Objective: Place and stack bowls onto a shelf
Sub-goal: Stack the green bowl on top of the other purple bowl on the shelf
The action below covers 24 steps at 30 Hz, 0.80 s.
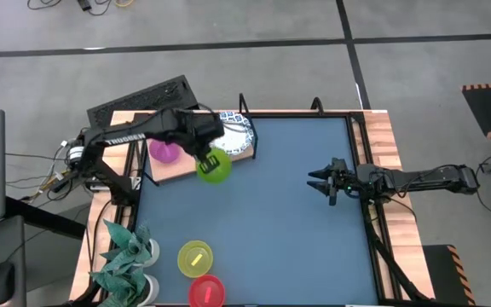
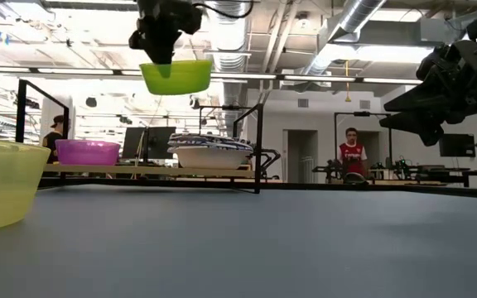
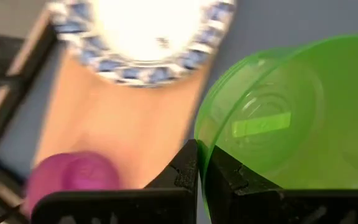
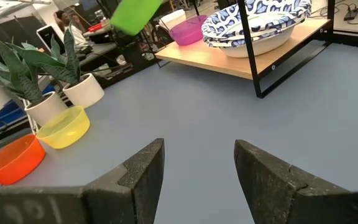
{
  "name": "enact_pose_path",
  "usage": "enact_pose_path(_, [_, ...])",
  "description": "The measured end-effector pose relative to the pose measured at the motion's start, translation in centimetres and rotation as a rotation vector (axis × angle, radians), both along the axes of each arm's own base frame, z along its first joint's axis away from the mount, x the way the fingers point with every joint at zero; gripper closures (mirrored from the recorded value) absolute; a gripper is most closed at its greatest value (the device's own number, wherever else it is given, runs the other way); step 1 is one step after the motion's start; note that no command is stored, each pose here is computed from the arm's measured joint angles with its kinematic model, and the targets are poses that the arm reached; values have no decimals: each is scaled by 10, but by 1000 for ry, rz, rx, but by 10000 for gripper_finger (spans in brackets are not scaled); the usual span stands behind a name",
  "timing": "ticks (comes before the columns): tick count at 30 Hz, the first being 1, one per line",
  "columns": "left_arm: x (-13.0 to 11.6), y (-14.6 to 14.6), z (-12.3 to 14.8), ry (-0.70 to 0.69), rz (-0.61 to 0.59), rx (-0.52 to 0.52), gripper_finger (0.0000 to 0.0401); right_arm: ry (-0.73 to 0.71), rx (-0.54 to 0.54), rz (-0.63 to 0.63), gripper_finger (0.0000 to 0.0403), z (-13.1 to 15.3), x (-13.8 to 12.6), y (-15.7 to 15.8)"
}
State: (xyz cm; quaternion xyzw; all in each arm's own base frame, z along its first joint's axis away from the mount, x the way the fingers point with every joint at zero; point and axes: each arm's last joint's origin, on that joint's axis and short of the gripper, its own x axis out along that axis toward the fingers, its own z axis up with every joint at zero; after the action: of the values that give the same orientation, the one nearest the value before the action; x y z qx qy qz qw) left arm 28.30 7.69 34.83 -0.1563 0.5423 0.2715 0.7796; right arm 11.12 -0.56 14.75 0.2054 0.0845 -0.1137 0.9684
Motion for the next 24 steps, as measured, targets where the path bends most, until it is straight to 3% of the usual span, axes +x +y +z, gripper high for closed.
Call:
enact_pose_path(13, [-52,75,2,197,188,-27,401,0,0,0,183,0,0,0])
enact_pose_path(24, [-95,113,0,282,320,-109,401,0,0,0,183,0,0,0])
